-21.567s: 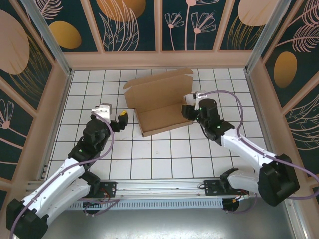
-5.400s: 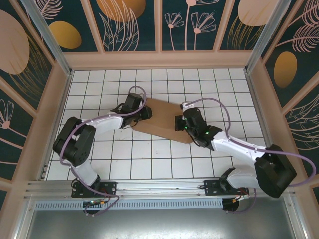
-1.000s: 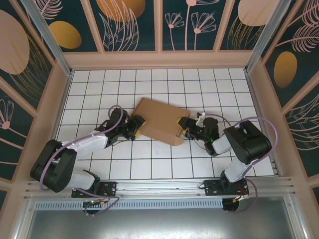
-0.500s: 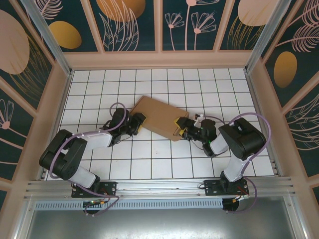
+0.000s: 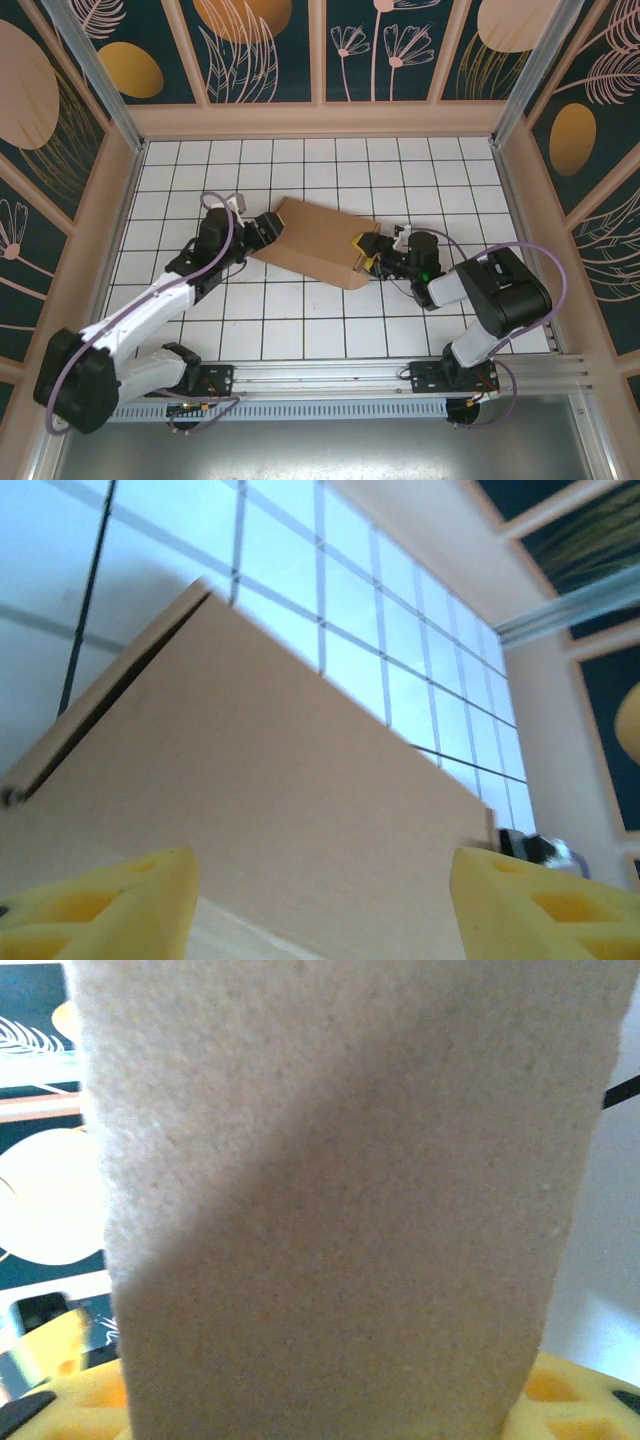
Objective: Fold the paper box
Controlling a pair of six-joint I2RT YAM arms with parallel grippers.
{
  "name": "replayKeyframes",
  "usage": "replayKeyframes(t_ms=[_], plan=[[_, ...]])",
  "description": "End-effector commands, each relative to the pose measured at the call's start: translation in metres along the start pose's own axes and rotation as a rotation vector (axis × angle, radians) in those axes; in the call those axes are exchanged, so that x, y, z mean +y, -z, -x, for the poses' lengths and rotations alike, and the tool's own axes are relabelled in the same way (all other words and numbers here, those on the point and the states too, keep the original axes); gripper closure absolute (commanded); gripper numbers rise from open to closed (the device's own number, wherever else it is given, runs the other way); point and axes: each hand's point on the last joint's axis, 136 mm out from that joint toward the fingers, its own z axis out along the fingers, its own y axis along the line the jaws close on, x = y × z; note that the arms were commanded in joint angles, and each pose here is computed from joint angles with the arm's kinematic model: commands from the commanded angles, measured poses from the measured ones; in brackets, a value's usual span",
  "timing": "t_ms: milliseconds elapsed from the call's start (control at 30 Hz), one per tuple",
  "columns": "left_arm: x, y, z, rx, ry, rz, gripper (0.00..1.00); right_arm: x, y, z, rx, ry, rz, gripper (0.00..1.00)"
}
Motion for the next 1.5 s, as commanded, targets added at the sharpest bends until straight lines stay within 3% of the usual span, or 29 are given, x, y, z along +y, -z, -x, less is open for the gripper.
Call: replayKeyframes(t_ms=[0, 233, 333, 400, 500, 933, 1200, 1467], plan=[[-0.015, 0.015, 0.002, 0.047, -0.347, -0.008, 0.33, 0.006, 0.0, -0.002, 0.041, 0.039, -0.014, 0.49], [-0.021, -0.002, -0.062, 0.257, -0.969, 0.198, 0.31, 0.01, 0.004, -0.003, 0.077, 0.018, 0.004, 0.48], [-0.017, -0.002, -0.077, 0.275, -1.117, 0.194, 0.3, 0.018, 0.009, -0.003, 0.08, 0.026, 0.021, 0.47], [-0.02, 0.001, -0.087, 0.26, -1.22, 0.136, 0.23, 0.024, 0.01, -0.005, 0.087, 0.038, 0.025, 0.47], [-0.018, 0.001, -0.077, 0.199, -1.293, 0.174, 0.22, 0.038, 0.013, -0.007, 0.098, 0.058, 0.051, 0.47], [-0.01, -0.017, -0.08, 0.242, -1.564, 0.258, 0.3, 0.085, 0.021, -0.021, 0.149, 0.089, 0.156, 0.47], [-0.024, -0.016, -0.049, 0.053, -1.726, 0.404, 0.3, 0.108, 0.016, -0.04, 0.219, 0.112, 0.2, 0.47], [-0.016, -0.007, -0.07, 0.058, -1.965, 0.33, 0.28, 0.119, 0.02, -0.045, 0.241, 0.104, 0.222, 0.47]])
